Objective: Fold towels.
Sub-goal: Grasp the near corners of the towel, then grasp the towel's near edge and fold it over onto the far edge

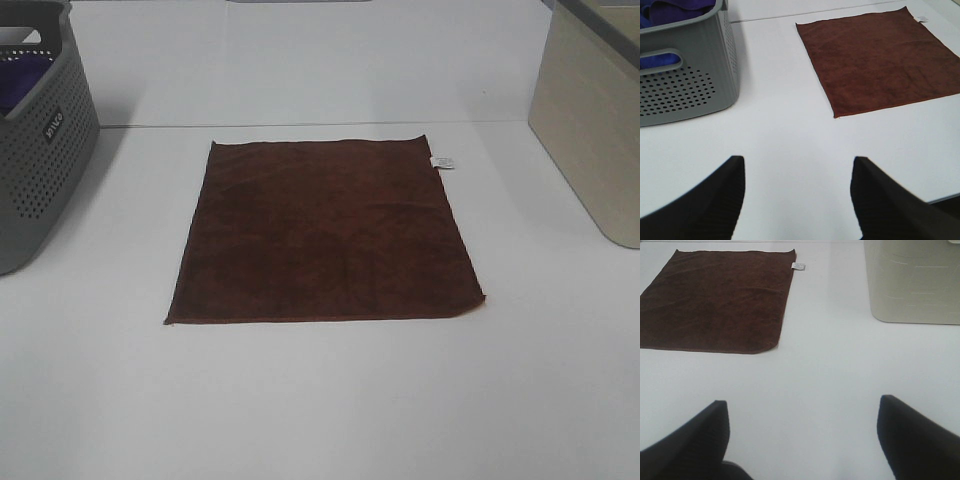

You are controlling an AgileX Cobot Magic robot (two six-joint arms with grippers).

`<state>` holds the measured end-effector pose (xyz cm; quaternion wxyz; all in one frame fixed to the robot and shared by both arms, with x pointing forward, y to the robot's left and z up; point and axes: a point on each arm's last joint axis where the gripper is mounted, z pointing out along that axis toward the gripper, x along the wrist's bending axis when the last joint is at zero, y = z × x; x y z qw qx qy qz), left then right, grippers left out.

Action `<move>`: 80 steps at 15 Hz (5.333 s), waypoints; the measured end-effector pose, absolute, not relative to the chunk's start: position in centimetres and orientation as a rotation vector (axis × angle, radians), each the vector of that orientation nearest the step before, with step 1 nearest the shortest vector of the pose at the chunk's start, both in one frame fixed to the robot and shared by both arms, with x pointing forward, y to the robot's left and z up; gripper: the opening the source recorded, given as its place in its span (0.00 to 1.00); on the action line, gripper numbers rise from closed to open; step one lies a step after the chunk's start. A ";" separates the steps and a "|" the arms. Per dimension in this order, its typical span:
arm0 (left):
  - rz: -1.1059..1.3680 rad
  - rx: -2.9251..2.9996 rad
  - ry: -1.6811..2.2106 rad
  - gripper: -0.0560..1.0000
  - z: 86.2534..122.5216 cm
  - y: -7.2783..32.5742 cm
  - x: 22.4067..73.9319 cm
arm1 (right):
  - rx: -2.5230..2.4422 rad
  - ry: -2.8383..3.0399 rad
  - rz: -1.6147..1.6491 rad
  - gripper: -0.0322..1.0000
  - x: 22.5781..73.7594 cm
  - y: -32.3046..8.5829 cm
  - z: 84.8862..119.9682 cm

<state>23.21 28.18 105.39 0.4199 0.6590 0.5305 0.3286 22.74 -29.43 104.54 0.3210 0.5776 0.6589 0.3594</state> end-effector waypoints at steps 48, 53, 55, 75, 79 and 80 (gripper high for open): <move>-0.547 1.576 1.891 0.72 85.8 20.8 58.7 | 2.493 2.389 0.925 0.72 59.0 -27.9 87.3; -0.589 1.602 1.853 0.61 85.1 18.0 59.6 | 2.479 2.505 0.936 0.57 59.7 -25.0 86.1; -0.590 1.607 1.878 0.34 84.6 18.1 59.6 | 2.474 2.518 0.896 0.32 59.6 -24.9 85.6; -0.746 1.741 1.992 0.05 89.0 19.6 51.3 | 2.547 2.557 0.766 0.03 52.8 -24.7 91.8; -0.514 1.731 1.945 0.05 92.7 19.2 57.7 | 2.340 2.546 0.944 0.03 59.3 -24.6 95.3; -0.469 1.732 1.950 0.05 93.1 19.2 59.2 | 2.316 2.552 0.973 0.03 60.7 -24.6 95.6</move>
